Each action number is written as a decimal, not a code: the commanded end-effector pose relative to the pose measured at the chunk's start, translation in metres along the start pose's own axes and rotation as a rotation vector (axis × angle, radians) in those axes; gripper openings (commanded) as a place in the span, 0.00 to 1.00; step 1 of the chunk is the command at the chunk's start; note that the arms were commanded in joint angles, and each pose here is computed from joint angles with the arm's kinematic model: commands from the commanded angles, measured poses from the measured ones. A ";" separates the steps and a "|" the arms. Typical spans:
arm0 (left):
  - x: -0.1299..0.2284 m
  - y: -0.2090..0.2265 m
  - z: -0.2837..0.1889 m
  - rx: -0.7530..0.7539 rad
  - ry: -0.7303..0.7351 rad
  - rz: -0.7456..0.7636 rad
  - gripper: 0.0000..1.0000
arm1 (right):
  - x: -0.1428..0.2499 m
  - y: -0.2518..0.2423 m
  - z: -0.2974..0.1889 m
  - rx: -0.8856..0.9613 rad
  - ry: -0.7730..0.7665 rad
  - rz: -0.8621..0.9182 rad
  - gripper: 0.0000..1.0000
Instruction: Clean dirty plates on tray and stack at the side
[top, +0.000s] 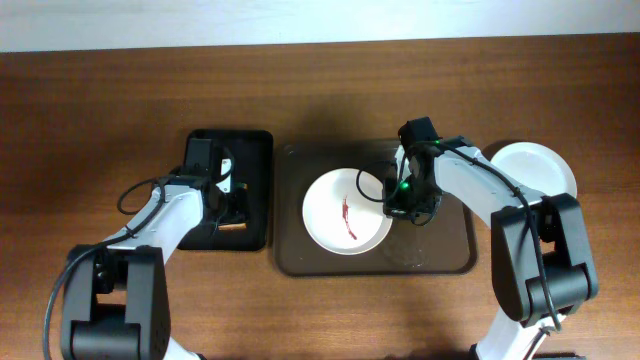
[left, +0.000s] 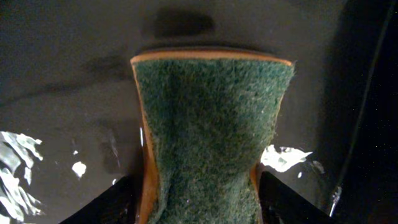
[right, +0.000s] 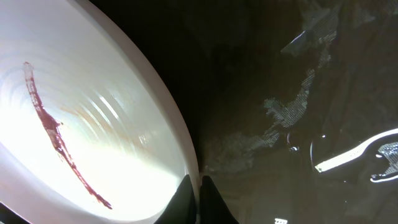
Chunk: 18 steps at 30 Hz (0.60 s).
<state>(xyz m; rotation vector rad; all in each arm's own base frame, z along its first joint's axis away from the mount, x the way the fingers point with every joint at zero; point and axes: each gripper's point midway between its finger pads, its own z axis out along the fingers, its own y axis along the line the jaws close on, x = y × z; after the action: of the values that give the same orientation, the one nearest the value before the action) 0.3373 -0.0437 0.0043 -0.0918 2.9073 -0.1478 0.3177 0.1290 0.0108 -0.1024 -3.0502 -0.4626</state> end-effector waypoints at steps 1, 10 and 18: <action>-0.012 -0.001 0.001 0.009 -0.038 0.001 0.62 | 0.000 0.001 -0.008 0.002 -0.022 -0.017 0.04; -0.027 -0.004 0.000 0.019 -0.099 0.006 0.49 | 0.000 0.001 -0.008 0.003 -0.023 -0.018 0.04; -0.012 -0.002 0.004 0.012 -0.053 0.004 0.06 | 0.000 0.001 -0.008 0.002 -0.023 -0.018 0.04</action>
<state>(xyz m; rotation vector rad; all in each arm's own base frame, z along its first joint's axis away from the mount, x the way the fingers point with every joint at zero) 0.3554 -0.0454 0.0095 -0.0876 2.8304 -0.1585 0.3173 0.1289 0.0105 -0.1026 -3.0491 -0.4620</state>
